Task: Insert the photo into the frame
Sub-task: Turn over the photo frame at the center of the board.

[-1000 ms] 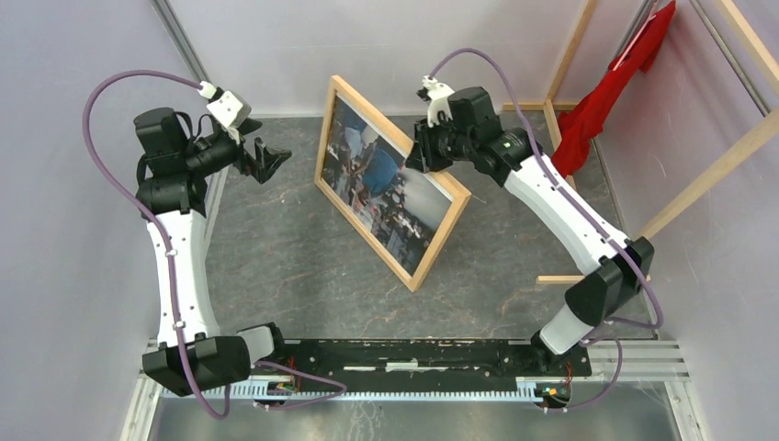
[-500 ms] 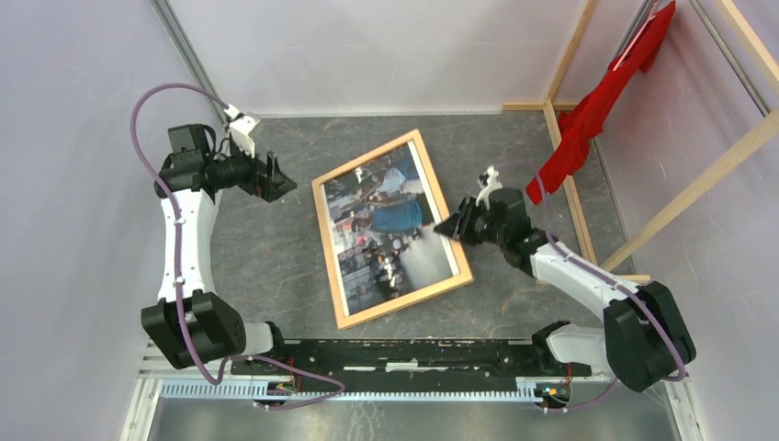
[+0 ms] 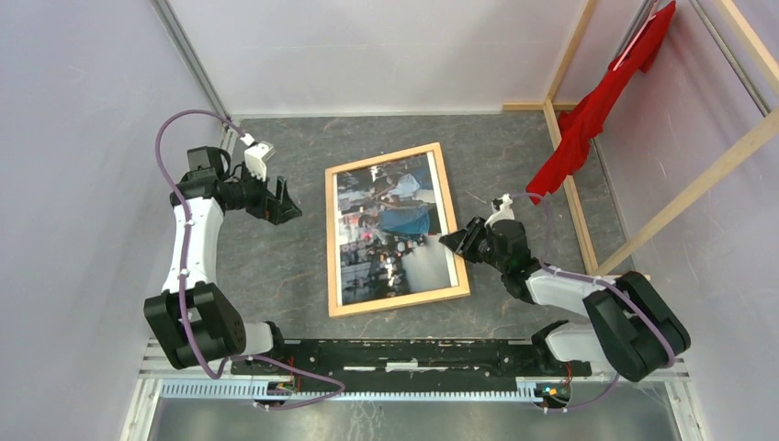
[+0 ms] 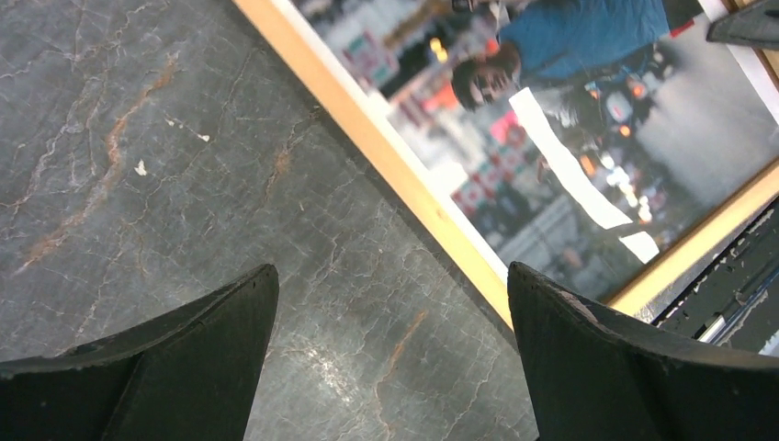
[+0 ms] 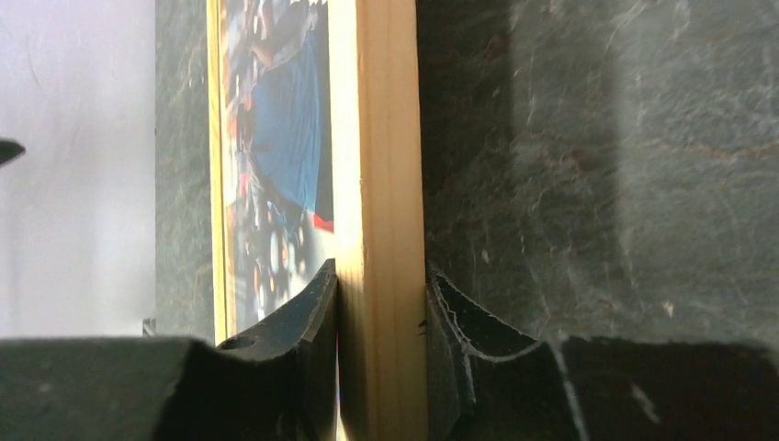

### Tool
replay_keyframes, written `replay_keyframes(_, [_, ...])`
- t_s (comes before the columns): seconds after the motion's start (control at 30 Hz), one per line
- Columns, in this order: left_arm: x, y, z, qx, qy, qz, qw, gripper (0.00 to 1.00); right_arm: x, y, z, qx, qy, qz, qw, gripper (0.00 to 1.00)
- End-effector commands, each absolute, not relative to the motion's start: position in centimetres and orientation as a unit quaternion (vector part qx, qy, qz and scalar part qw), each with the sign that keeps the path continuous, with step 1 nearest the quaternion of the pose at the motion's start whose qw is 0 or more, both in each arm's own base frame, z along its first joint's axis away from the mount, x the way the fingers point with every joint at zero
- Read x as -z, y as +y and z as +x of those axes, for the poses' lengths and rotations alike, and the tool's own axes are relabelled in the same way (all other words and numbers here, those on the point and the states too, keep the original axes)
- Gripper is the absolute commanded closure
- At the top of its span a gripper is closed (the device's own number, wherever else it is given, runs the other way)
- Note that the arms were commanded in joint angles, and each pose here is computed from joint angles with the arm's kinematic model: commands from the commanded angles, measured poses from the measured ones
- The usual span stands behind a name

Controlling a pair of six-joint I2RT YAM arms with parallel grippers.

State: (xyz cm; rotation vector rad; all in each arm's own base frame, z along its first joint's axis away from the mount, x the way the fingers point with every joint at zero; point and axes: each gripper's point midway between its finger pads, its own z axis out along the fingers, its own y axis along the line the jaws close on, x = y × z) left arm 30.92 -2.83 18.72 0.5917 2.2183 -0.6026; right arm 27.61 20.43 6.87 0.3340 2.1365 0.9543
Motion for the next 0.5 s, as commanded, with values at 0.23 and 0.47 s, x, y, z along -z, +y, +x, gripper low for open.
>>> replay_keyframes(0.23, [-17.2, -2.5, 31.0, 0.224, 0.864, 0.245, 0.379, 0.00, -6.6, 19.0, 32.7, -0.307, 0.826, 0.154, 0.447, 0.76])
replay_keyframes(0.47, [-16.5, -2.6, 30.5, 0.228, 0.863, 0.252, 0.374, 0.00, -5.2, 20.5, 31.8, -0.322, 0.845, 0.100, 0.415, 0.03])
